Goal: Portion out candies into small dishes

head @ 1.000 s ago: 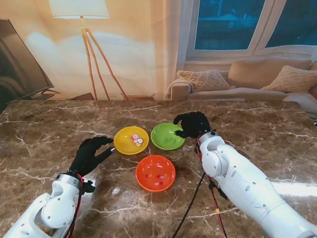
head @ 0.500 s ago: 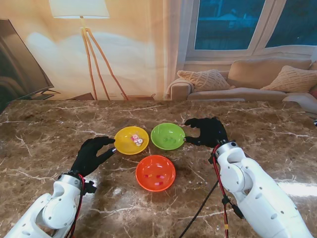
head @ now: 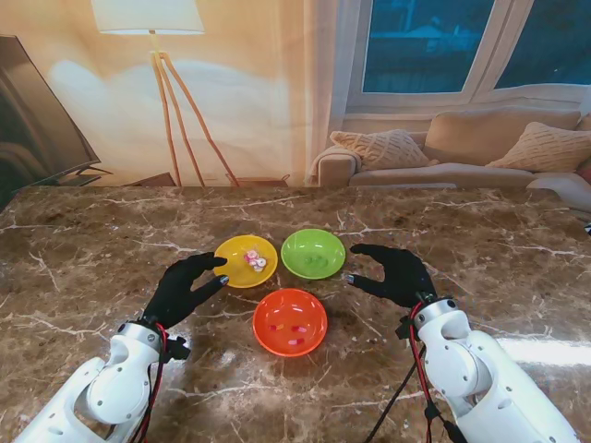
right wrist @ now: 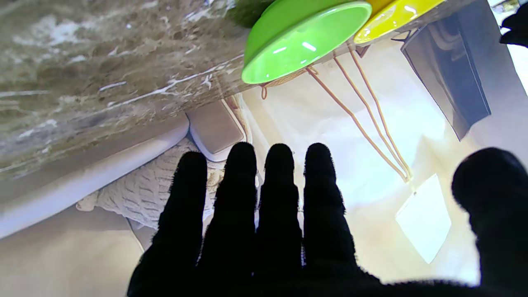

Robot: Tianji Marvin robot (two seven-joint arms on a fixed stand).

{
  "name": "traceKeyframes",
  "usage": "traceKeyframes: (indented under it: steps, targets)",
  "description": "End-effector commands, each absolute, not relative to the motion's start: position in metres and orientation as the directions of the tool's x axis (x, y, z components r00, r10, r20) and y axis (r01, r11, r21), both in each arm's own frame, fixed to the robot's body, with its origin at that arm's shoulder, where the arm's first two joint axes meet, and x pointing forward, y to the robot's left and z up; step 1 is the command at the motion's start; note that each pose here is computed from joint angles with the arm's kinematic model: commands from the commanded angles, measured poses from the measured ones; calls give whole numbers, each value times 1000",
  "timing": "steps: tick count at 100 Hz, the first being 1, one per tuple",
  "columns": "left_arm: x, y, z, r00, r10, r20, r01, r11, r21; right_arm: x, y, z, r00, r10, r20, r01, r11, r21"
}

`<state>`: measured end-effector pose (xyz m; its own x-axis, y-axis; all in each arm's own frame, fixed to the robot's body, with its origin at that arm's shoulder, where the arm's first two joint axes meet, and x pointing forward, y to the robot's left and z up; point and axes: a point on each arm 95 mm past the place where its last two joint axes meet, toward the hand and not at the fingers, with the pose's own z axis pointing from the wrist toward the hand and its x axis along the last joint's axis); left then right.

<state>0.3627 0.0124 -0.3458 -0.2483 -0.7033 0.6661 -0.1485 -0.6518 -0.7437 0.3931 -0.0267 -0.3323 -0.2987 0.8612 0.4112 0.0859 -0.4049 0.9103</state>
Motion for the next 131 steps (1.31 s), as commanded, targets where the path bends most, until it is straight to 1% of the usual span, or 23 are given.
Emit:
traceKeyframes:
  steps: [1, 19, 37, 81, 131]
  targets:
    - [360, 8, -347, -255, -691, 676, -161, -659, -735, 384, -25, -348, -289, 855, 431, 124, -413, 902]
    - [357, 1, -348, -263, -657, 707, -176, -688, -704, 379, -23, -357, -289, 819, 495, 123, -481, 868]
    - [354, -4, -346, -273, -640, 719, -189, -697, -692, 377, -22, -355, -309, 782, 541, 131, -528, 839]
    - [352, -11, -334, -283, -638, 717, -162, -705, -691, 366, -20, -343, -339, 778, 529, 113, -525, 844]
    - [349, -13, -335, -283, -645, 710, -169, -695, -699, 359, -21, -338, -342, 785, 516, 95, -518, 850]
